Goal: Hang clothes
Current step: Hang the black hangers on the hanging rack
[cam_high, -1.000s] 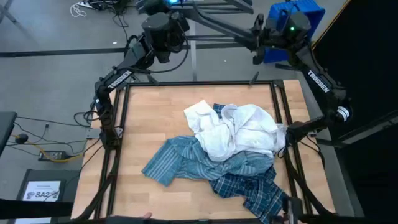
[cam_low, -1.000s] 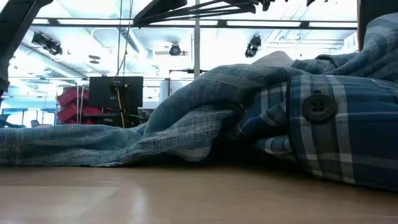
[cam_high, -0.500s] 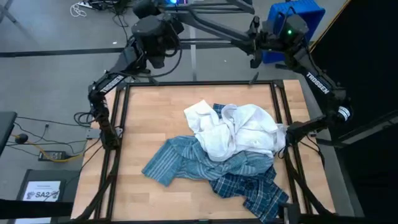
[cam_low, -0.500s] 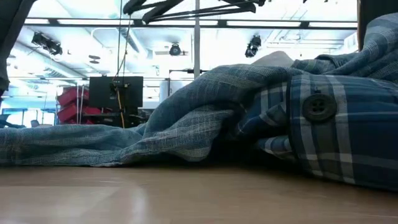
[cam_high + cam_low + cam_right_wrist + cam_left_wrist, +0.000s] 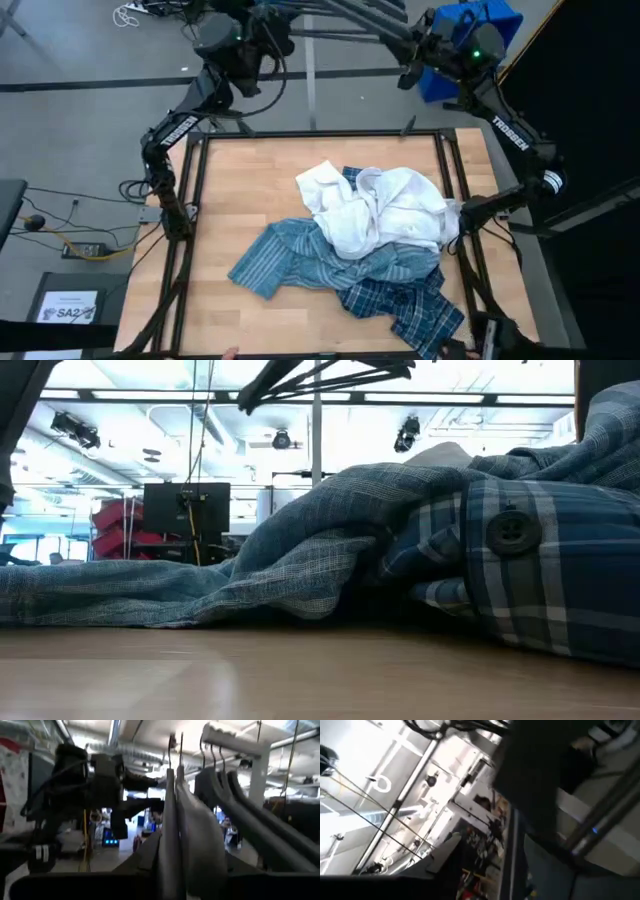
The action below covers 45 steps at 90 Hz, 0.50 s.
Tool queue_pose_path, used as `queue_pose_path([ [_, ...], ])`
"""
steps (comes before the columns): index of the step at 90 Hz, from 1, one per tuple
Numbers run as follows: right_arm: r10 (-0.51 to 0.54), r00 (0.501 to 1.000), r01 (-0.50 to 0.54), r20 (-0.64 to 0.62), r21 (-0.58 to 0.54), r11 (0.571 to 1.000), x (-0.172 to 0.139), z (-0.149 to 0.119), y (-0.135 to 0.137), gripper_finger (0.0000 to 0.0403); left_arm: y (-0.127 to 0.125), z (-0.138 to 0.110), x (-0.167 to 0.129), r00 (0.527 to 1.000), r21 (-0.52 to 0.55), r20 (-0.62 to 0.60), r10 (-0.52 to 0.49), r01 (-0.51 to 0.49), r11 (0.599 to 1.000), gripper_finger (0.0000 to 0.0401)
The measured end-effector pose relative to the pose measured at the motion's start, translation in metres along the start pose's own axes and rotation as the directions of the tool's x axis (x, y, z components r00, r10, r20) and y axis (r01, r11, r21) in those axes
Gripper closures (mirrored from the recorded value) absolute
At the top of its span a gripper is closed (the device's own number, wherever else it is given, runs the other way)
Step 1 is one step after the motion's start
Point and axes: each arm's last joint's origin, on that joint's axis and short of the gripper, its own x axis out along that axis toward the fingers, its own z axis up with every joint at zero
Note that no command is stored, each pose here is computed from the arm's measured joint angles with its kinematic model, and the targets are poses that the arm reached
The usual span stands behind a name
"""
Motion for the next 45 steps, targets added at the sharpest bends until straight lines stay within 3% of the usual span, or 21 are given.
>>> queue_pose_path([
  [27,-0.018,0.999,0.018,0.041,-0.004,1.000,-0.002,0.005,-0.003,0.0346,0.001,-0.003,0.003,1.000,0.003,-0.019,0.009,-0.009,1.000,0.0229],
  [39,-0.011,0.999,0.011,0.033,0.000,1.000,-0.002,0.004,-0.003,0.0346,-0.005,0.000,-0.004,0.997,0.030,-0.072,-0.012,0.014,0.999,0.0229],
  [45,-0.011,0.999,0.011,0.033,0.000,1.000,-0.002,0.004,-0.003,0.0346,-0.008,0.005,-0.019,0.996,0.032,-0.059,-0.071,0.073,0.997,0.0229],
])
